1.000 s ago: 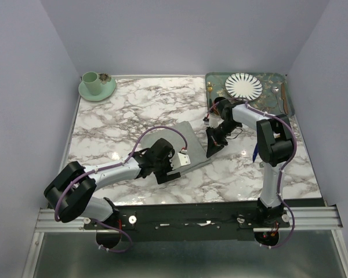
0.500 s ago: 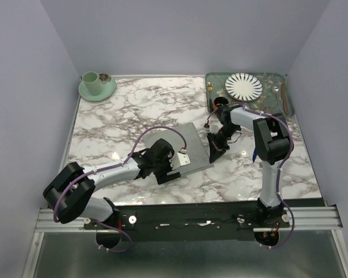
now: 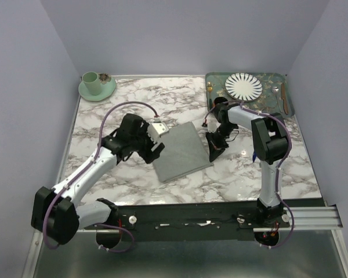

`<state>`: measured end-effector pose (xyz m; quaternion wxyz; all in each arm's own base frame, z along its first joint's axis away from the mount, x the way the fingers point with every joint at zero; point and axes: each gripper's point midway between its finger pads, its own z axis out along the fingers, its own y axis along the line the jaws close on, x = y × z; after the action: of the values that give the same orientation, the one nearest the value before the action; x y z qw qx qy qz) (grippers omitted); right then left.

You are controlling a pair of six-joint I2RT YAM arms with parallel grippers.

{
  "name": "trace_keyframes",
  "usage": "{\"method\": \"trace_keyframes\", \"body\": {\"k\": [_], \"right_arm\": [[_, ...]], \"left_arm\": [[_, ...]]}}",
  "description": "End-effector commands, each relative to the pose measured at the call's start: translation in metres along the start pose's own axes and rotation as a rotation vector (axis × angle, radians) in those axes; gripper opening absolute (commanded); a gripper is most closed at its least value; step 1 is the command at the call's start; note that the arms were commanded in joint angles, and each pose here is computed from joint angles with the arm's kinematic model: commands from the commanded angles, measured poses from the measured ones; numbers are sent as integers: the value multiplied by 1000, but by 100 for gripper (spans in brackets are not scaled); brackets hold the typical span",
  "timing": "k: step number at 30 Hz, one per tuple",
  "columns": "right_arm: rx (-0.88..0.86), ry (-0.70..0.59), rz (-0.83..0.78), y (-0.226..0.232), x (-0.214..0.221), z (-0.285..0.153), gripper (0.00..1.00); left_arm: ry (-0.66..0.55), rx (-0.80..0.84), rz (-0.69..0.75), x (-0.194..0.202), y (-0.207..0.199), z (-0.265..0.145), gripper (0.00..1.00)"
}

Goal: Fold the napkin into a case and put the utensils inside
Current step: Smooth out the lower triangle-folded napkin at the center of the board.

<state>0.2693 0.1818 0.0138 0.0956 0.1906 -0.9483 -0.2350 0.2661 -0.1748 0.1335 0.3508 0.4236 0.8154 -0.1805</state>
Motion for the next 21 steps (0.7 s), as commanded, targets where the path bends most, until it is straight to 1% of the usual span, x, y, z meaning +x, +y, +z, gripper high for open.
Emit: {"method": "trace_keyframes", "body": {"k": [1,3,4,5,6,9,10,11,12,16,17,18,20,21], "right_arm": [[250,-130,-150,-43,-52,-15,3],[277,-168,-172,-41,-66,-28,9],[287,-184,-182,-40,-71,-34,11],[294,-200,-191,-39,-75,-40,13],[301,-218,-198,-37,-80,-46,19],[301,-281,-226,-24,-95,-67,38],[301,-305,-231,-20,-100,-75,39],[300,-323,-236,-16,-100,-82,43],[280,-330,-240,-10,-99,-86,47],[200,-346,-235,12,-80,-93,49],[178,-315,-216,12,-69,-84,49],[146,-314,-212,18,-62,-83,49],[108,-278,-176,20,-49,-72,49],[76,-238,-151,20,-37,-60,53]], "left_arm": [[55,108,-241,5,25,27,54],[106,102,-268,17,38,46,45],[110,82,-267,15,47,50,45],[145,81,-275,25,51,59,45],[163,67,-263,30,57,62,42],[227,65,-257,52,57,71,38],[256,65,-257,62,55,71,37],[281,71,-263,70,52,70,36],[294,75,-269,75,48,69,33],[360,111,-297,102,20,58,26],[361,109,-293,103,13,52,25],[373,142,-249,103,-1,52,22],[382,107,-175,100,-7,47,22],[383,116,-149,96,-14,47,22]]}}
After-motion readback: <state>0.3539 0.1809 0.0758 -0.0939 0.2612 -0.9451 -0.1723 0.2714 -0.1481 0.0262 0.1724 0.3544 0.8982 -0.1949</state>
